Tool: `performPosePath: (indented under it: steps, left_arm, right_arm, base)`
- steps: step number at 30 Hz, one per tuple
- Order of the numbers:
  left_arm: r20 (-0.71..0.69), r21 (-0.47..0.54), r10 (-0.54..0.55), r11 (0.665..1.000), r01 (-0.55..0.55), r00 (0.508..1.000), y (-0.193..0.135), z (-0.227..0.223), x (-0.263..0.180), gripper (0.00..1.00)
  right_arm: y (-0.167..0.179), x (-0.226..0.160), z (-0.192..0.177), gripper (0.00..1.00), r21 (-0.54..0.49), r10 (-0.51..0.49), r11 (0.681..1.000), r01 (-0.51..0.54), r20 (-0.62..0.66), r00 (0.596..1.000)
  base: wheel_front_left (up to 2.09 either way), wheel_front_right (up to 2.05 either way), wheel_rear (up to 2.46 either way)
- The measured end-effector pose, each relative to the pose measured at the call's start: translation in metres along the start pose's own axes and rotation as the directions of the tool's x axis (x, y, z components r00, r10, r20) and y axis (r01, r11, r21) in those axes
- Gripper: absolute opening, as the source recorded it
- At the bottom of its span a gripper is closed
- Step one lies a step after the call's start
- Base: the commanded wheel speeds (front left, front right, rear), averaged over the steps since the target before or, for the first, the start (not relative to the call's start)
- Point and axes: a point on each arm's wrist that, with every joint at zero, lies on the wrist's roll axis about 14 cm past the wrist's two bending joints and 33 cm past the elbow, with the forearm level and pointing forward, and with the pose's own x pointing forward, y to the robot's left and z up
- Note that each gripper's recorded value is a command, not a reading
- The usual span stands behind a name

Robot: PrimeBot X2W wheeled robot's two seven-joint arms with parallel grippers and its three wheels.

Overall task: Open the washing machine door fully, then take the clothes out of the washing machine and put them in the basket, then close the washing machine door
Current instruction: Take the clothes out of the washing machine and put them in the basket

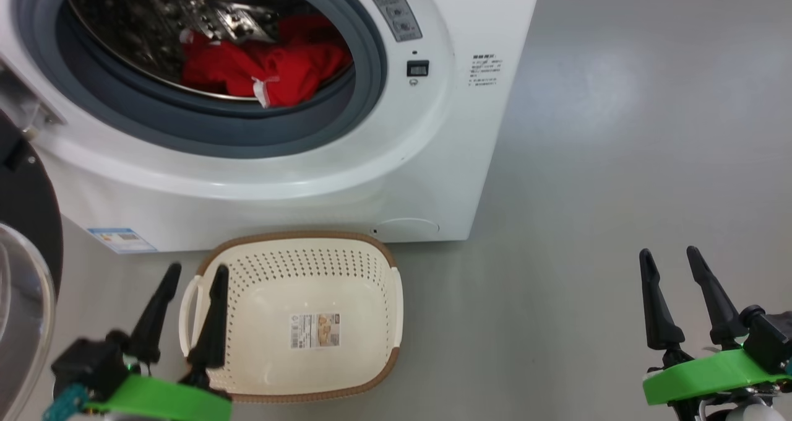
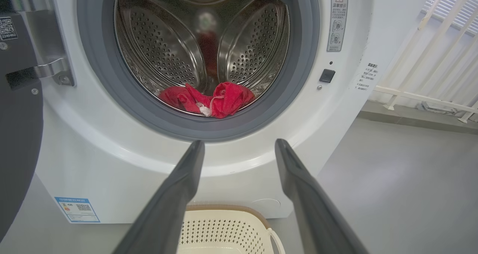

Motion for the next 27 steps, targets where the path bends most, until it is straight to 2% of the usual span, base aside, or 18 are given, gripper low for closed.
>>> performPosePath:
  steps: [7, 13, 24, 27]
  left_arm:
    - [0.014, 0.034, -0.07, 0.997, 0.07, 0.997, -0.014, 0.004, 0.048, 1.0]
    - [-0.027, 0.078, -0.144, 0.986, 0.146, 0.989, -0.027, -0.007, 0.105, 1.0]
    - [-0.158, 0.144, -0.129, 0.978, 0.152, 0.979, -0.013, -0.044, 0.188, 1.0]
    - [-0.185, 0.154, -0.152, 0.971, 0.181, 0.971, -0.024, -0.052, 0.208, 1.0]
  right_arm:
    - [-0.001, 0.017, -0.004, 1.0, 0.007, -0.008, 1.0, 0.008, -0.002, 1.0]
    - [-0.005, 0.032, -0.017, 1.0, 0.009, -0.025, 1.0, 0.025, -0.028, 0.999]
    - [-0.028, 0.047, -0.028, 1.0, 0.033, -0.092, 0.995, 0.093, -0.042, 0.995]
    - [-0.035, 0.047, -0.031, 1.0, 0.03, -0.111, 0.993, 0.113, -0.05, 0.993]
  base:
    - [0.0, 0.0, 0.0]
    - [0.0, 0.0, 0.0]
    - [0.0, 0.0, 0.0]
    - [0.0, 0.0, 0.0]
